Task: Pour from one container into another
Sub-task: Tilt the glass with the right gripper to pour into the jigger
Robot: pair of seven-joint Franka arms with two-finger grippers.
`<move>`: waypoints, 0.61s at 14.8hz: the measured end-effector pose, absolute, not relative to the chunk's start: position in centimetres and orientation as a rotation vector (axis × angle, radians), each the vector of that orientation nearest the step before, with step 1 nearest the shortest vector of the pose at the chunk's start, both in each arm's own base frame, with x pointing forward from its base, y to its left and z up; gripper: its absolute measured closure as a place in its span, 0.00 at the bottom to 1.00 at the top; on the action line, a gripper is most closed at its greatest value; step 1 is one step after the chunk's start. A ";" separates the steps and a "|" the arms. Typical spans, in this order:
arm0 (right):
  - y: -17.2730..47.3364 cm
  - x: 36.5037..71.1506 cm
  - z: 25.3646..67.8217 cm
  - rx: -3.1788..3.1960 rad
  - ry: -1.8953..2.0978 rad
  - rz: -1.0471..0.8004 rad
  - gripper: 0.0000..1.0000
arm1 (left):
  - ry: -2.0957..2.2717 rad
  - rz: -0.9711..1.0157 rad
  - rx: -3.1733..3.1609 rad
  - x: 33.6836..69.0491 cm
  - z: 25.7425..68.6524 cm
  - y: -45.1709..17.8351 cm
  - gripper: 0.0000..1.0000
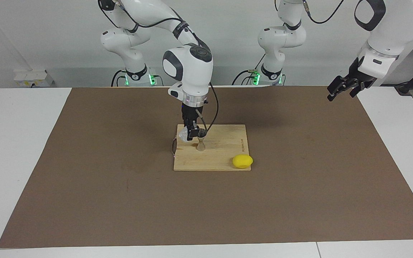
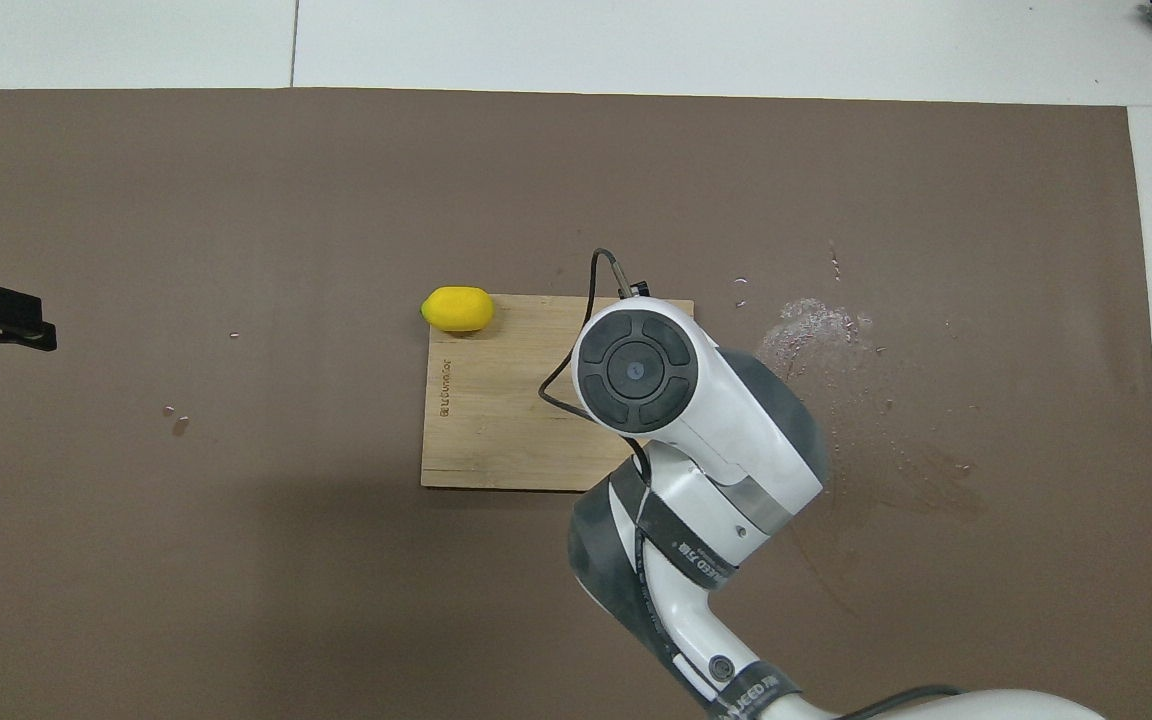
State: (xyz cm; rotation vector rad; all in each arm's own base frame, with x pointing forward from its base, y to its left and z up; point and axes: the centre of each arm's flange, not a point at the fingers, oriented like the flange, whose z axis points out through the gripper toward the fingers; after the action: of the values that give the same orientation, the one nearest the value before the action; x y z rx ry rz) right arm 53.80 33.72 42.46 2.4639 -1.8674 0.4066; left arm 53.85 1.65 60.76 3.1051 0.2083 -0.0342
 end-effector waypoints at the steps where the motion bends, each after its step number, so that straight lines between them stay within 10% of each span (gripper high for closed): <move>1: 33.8 53.7 42.4 2.466 -1.858 0.414 0.49 | 0.208 -0.034 3.105 53.8 60.8 1.6 0.00; 9: 34.0 53.6 42.3 2.471 -1.847 0.421 0.49 | 0.206 -0.034 3.105 53.9 60.8 1.6 0.00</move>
State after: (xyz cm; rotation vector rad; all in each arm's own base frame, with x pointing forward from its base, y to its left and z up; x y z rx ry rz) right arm 53.55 34.00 42.34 2.4707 -1.8474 0.4206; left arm 53.85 1.57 60.76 3.1053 0.2062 -0.0343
